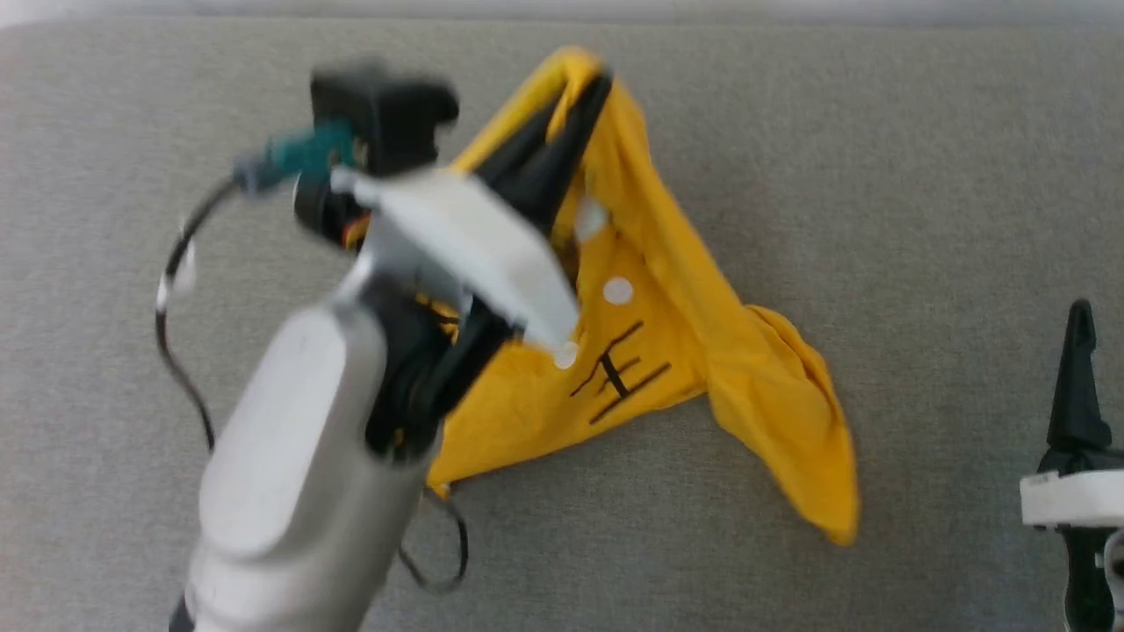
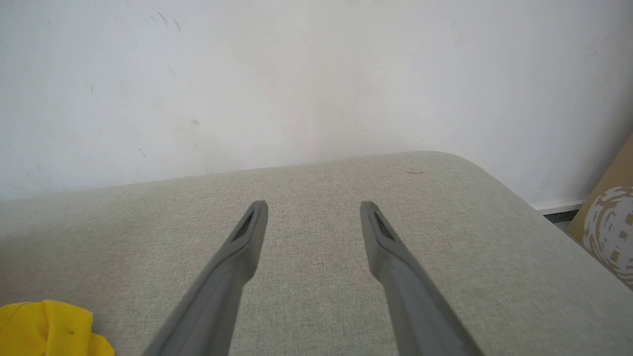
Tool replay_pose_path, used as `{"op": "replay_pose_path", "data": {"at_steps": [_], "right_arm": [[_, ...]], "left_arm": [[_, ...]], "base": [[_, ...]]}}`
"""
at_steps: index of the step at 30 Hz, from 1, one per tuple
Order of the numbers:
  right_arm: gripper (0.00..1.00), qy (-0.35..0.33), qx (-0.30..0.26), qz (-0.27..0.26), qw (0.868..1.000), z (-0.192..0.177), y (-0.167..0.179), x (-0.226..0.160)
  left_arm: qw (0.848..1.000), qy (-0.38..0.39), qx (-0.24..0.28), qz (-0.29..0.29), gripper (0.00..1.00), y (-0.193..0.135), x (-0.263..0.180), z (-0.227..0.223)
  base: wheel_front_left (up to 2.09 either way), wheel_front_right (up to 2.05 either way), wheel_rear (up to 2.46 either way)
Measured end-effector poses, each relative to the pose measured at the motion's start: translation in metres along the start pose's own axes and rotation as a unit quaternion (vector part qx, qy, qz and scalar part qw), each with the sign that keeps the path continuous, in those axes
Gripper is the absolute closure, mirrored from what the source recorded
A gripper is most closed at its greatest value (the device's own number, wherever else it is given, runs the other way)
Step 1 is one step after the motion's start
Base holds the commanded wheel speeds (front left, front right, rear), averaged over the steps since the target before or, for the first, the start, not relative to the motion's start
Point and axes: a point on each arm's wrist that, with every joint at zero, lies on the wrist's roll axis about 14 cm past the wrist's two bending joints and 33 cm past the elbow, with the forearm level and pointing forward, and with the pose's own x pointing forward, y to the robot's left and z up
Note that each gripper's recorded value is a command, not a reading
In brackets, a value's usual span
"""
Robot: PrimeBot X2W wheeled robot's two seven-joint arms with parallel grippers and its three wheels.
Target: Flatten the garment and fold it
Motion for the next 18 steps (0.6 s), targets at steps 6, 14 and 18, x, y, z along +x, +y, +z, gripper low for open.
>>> {"op": "replay_pose_path", "data": {"at_steps": [6,14,18], "right_arm": [[0.00,0.009,0.004,-0.011,1.000,-0.011,-0.007,0.005],[0.00,0.055,0.019,-0.058,0.997,-0.050,-0.037,-0.007],[0.00,0.075,0.019,-0.077,0.994,-0.065,-0.048,-0.012]], "left_arm": [[1.000,0.008,0.010,0.001,1.00,0.019,0.060,0.020],[0.997,0.043,0.042,0.056,1.00,0.091,0.122,-0.007],[0.993,0.072,0.040,0.083,0.85,0.123,0.141,-0.052]], "base": [[0.00,0.00,0.00],[0.00,0.00,0.00],[0.00,0.00,0.00]]}}
